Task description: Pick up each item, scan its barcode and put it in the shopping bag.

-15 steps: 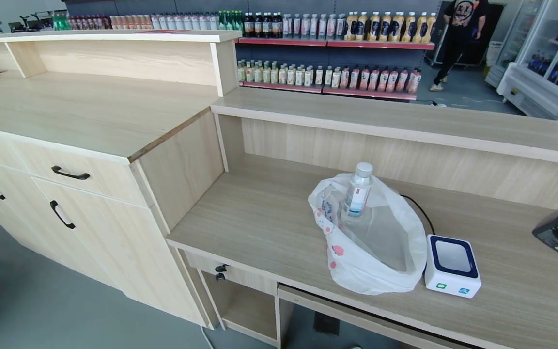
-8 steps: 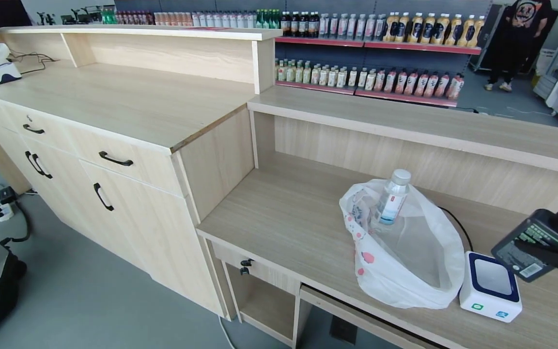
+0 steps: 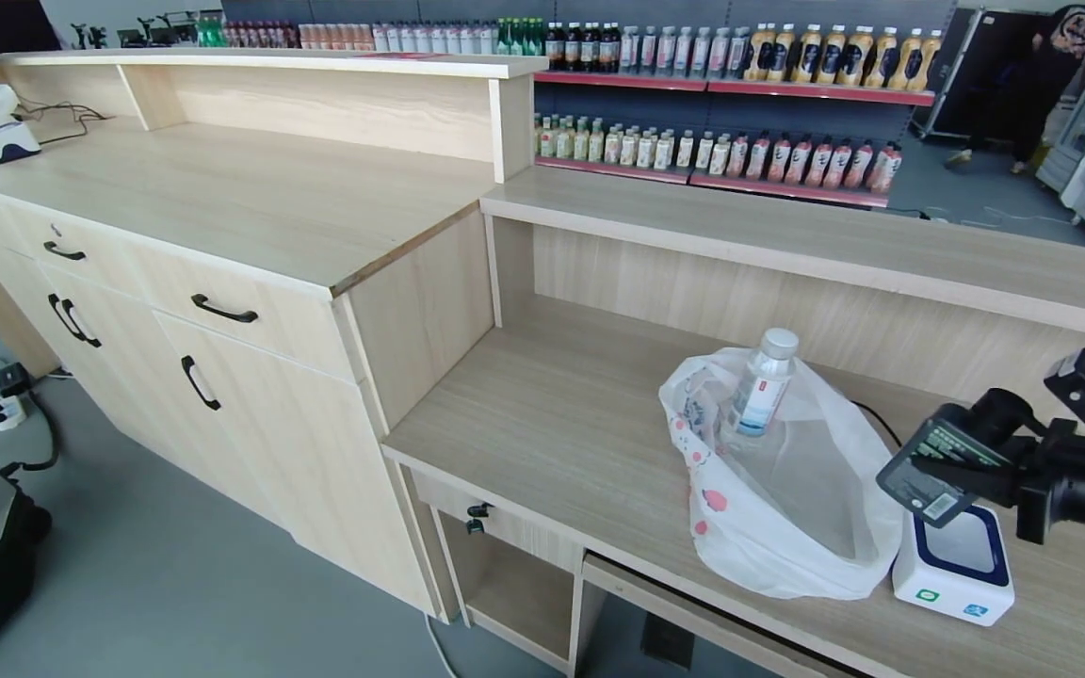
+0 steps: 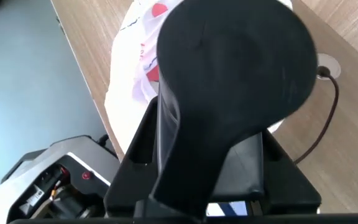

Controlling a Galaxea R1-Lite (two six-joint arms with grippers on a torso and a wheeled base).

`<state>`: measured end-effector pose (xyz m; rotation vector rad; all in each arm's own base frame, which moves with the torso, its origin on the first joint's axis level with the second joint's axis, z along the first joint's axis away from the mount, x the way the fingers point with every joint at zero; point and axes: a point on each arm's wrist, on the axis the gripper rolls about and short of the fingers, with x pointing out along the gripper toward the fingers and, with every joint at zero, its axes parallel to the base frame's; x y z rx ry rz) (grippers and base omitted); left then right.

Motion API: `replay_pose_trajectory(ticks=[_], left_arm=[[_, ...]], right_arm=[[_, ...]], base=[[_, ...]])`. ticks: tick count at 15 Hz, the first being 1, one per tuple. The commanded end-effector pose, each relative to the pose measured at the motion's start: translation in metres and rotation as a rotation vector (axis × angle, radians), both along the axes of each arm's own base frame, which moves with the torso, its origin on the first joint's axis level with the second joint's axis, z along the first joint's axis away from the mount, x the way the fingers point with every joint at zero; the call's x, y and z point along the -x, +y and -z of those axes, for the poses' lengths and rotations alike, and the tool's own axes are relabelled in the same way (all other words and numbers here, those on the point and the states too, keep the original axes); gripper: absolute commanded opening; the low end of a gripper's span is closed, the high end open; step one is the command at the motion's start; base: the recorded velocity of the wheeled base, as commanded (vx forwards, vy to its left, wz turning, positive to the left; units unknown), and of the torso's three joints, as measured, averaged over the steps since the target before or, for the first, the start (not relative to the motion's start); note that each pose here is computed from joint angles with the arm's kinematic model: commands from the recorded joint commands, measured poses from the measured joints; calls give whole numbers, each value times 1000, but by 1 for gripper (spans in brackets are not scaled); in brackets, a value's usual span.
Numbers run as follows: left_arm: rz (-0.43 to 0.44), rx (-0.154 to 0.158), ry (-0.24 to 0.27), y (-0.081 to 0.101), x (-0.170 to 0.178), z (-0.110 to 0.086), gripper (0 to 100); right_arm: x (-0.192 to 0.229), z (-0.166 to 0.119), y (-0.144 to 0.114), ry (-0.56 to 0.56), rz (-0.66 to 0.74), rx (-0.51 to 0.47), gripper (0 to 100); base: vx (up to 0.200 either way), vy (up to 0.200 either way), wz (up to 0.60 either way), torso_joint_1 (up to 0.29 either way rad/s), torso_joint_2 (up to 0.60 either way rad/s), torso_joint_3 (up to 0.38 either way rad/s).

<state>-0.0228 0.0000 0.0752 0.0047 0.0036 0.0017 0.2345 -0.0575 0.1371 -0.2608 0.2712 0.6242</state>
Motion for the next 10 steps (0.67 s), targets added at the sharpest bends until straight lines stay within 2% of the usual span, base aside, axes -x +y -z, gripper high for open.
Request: replay_pose_trajectory(ticks=[1, 5, 10], left_arm=[[-1, 0, -2, 0, 0, 0, 100], [0, 0, -1, 0, 0, 0, 100], [-1, 0, -1, 0, 0, 0, 100]], right_arm=[[-23, 32, 8, 78, -43, -2, 0], [-34, 48, 16, 97, -87, 14, 0], [-50, 69, 26, 49, -164, 81, 0]], base=[[0, 0, 0, 0, 0, 0], [0, 0, 0, 0, 0, 0], [0, 0, 0, 0, 0, 0]])
